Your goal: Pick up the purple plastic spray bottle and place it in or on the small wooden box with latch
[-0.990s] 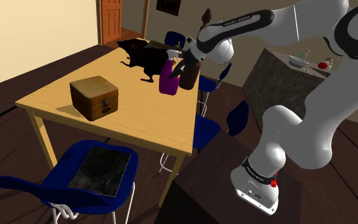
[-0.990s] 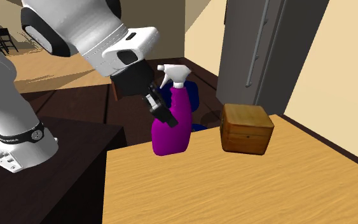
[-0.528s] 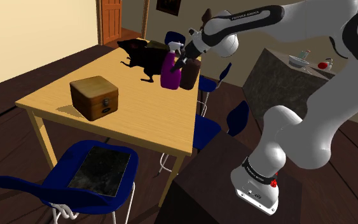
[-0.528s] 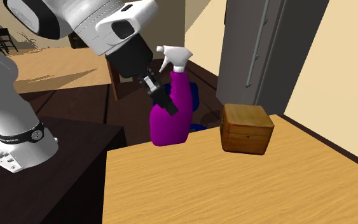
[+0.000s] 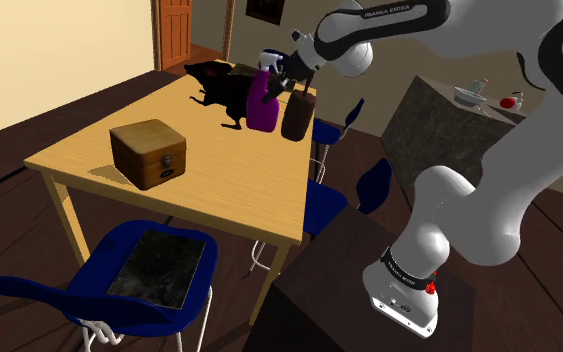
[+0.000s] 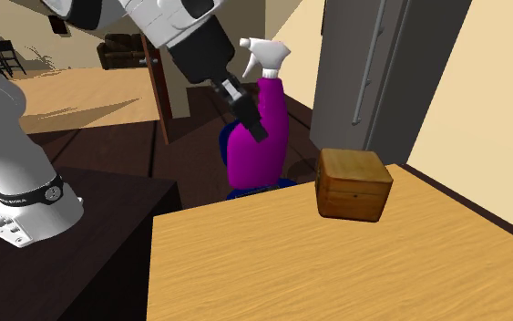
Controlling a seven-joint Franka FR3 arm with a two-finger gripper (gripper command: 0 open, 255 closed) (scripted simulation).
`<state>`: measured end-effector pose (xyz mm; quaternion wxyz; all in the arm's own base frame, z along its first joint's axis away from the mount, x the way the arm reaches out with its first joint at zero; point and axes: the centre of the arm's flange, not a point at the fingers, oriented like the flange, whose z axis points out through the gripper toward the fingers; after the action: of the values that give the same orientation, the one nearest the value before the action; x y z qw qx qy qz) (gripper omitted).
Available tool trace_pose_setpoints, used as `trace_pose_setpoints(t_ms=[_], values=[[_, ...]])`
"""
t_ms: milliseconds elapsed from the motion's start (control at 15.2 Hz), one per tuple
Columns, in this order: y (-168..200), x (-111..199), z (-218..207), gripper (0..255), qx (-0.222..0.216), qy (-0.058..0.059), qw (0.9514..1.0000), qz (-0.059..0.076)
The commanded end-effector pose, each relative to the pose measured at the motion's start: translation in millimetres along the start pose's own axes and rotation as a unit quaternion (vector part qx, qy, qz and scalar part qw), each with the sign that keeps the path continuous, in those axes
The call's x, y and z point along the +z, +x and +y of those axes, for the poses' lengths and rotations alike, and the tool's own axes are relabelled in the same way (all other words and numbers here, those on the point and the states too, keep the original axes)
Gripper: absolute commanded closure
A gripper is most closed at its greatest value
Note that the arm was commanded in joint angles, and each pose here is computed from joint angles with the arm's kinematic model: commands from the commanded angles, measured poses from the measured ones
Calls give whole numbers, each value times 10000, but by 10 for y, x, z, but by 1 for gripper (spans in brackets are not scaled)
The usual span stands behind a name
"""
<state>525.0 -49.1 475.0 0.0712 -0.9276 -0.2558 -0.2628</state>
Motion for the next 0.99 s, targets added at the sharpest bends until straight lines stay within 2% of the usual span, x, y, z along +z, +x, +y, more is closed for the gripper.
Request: trace_pose_setpoints(t_ms=[0,924], values=[[201,138,-71,255,-1,0,10000,1],[1672,1080,-673,255,-1,0,10000,1]])
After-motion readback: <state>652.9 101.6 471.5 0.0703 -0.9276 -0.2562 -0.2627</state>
